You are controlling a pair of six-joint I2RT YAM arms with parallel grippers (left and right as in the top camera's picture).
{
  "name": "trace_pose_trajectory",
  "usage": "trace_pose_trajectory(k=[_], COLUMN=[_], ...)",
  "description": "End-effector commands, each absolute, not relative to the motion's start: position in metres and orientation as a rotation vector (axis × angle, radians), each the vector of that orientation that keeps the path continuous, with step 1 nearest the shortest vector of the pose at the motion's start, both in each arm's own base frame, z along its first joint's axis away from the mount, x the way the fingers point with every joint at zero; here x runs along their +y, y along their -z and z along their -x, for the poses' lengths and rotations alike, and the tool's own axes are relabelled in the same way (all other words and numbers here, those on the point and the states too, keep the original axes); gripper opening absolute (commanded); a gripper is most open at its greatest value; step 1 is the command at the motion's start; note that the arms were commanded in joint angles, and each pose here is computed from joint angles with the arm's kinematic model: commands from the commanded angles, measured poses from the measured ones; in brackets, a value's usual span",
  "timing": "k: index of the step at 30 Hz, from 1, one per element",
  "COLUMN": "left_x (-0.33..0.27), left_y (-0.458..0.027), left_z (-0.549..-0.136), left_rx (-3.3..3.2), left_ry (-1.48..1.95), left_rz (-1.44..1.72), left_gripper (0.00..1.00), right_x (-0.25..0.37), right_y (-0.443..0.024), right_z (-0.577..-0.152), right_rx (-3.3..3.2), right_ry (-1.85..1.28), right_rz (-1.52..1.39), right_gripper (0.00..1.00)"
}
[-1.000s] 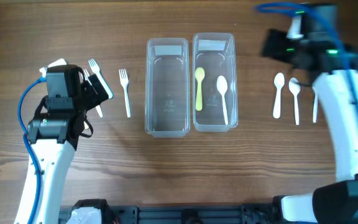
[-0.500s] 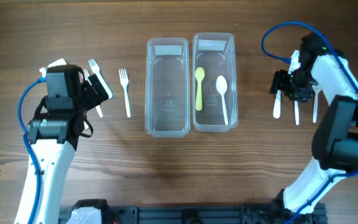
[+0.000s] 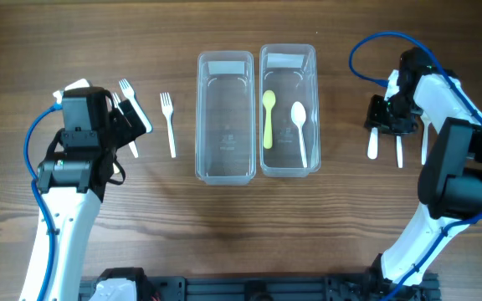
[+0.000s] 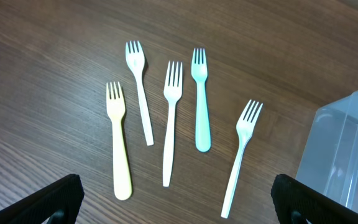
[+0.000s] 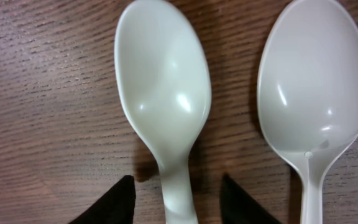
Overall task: Pack container
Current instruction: 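Grasp a white spoon with the right gripper, then place the white spoon into the right container and release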
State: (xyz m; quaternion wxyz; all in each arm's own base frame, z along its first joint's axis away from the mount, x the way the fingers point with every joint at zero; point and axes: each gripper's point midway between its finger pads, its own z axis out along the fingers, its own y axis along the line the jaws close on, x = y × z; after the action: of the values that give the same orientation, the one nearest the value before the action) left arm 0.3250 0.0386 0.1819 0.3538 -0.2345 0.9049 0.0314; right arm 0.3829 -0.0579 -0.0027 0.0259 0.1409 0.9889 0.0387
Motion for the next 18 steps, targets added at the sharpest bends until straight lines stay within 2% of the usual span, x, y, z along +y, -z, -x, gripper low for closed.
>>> trace_pose_trajectory(k=[1,2,5,8,13,18], left_x=[0.043,0.043,0.043,0.043,0.043,0.043], left_y=[-0.19,-0.19,-0.19,-0.19,-0.19,-0.19], left_z=[-0.328,-0.328,-0.328,-0.328,-0.328,-0.328], left_rx=[2.32,2.32,2.32,2.32,2.32,2.32], left_ry=[-0.099,-0.099,-0.099,-0.099,-0.099,-0.099], left_rz=[0.602,0.602,0.602,0.602,0.602,0.602], left_gripper=[1.0,1.0,1.0,1.0,1.0,1.0], right_x=[-0.055,-0.055,-0.055,-0.055,-0.019,0.046], right_y=[0.018,0.018,0.011,-0.023,-0.128,-0.204], right_z=[-0.377,-0.375,-0.375,-0.39,-0.412,-0.401], right_rx=[3.1,3.107,3.105,3.016,2.76,2.596], right_ry=[-0.112,-0.112,-0.112,-0.122,-0.331,-0.43], right_rz=[-0.441,-0.443,-0.442,-0.429,-0.344,-0.198], right_gripper=[0.22,0.05,0.04,0.05,0.04,0.04])
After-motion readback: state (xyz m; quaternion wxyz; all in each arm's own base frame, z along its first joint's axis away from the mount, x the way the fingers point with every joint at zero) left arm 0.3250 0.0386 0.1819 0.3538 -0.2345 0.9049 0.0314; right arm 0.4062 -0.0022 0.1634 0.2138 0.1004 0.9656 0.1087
